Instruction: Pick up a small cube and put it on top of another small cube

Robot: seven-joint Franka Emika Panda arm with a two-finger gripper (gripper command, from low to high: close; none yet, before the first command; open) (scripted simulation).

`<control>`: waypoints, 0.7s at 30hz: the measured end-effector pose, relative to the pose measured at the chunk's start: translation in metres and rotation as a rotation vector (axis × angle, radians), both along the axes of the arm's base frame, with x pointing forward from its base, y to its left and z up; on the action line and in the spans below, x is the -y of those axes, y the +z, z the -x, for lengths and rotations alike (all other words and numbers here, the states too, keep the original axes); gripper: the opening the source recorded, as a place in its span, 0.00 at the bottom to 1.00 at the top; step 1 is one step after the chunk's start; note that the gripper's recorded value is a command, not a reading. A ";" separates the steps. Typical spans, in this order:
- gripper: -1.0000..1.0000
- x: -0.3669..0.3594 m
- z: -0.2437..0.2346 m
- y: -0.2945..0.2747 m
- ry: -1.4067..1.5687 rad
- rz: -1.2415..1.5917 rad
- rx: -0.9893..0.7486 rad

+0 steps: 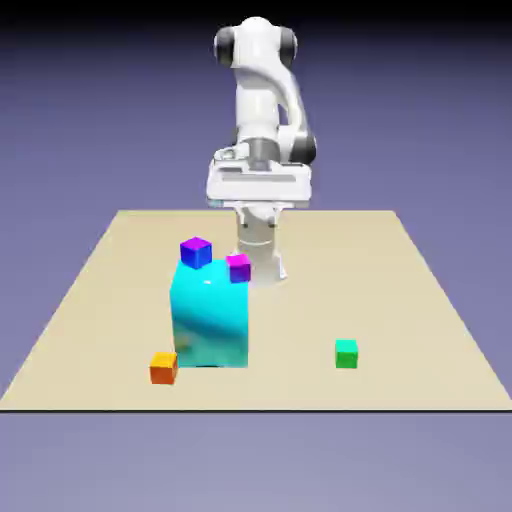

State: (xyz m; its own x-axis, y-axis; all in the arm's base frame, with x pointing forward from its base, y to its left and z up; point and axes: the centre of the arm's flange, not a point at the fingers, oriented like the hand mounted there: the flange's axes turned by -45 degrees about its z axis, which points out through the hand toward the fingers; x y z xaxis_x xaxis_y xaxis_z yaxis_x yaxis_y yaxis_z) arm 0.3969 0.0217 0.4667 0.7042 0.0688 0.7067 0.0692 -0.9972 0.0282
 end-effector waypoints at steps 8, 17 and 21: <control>0.50 0.083 -0.072 -0.044 -0.385 -0.271 -0.327; 0.50 0.187 -0.098 -0.143 -0.887 -0.579 -0.667; 0.50 0.225 -0.092 -0.197 -1.115 -0.721 -0.806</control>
State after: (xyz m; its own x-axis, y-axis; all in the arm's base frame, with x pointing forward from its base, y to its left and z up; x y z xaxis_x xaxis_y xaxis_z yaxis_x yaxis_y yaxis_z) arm 0.4892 -0.2034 0.2699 0.3626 -0.9059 -0.2188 -0.9303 -0.3381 -0.1421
